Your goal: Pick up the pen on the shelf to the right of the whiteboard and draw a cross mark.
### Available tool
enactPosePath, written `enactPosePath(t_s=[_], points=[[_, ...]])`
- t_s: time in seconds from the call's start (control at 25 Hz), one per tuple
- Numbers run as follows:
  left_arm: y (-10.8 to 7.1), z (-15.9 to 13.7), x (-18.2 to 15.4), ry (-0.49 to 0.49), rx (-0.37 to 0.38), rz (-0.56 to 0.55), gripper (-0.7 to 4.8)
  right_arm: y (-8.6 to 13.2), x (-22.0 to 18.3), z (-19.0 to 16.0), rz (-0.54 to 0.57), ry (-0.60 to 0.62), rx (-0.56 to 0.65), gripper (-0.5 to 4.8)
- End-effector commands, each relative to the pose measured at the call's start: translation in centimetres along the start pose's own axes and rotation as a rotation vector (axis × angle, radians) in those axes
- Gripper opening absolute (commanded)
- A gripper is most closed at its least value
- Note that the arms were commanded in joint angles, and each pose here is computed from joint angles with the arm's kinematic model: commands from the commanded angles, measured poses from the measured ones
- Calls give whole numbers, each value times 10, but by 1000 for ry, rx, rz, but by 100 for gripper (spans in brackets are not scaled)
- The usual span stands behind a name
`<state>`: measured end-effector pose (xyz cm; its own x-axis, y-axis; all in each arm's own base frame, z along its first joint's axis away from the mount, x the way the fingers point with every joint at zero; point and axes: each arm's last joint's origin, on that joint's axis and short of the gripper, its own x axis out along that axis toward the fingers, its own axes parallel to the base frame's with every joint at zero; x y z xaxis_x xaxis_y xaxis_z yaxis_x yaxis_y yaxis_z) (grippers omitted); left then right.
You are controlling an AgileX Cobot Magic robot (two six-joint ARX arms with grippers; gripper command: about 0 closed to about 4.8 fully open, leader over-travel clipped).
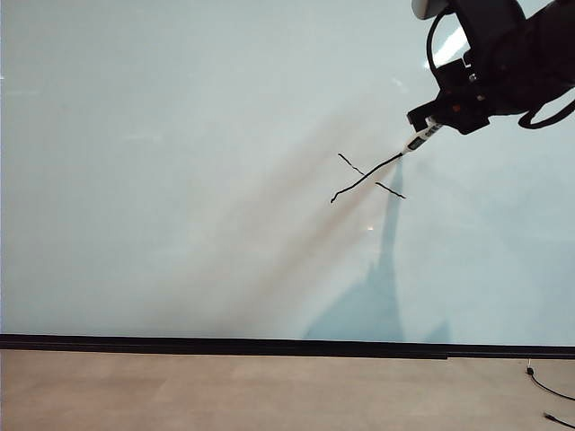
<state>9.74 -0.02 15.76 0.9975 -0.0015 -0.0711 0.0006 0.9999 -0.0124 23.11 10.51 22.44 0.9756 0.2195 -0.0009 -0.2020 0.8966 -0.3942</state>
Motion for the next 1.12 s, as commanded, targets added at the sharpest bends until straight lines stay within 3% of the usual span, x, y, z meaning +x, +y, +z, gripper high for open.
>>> enactPosePath(t_s=[0.04,0.48,1.12], points=[[0,1,0,-7,4,-4,-4,-8,1,8,-91,-39,8,-6],[0,1,0,-8,4,-4,-5,16,-32,11,27,-95,35,-6],[0,1,0,-7,4,-4,-5,-1,-131,-35,79,-123,69,-6]])
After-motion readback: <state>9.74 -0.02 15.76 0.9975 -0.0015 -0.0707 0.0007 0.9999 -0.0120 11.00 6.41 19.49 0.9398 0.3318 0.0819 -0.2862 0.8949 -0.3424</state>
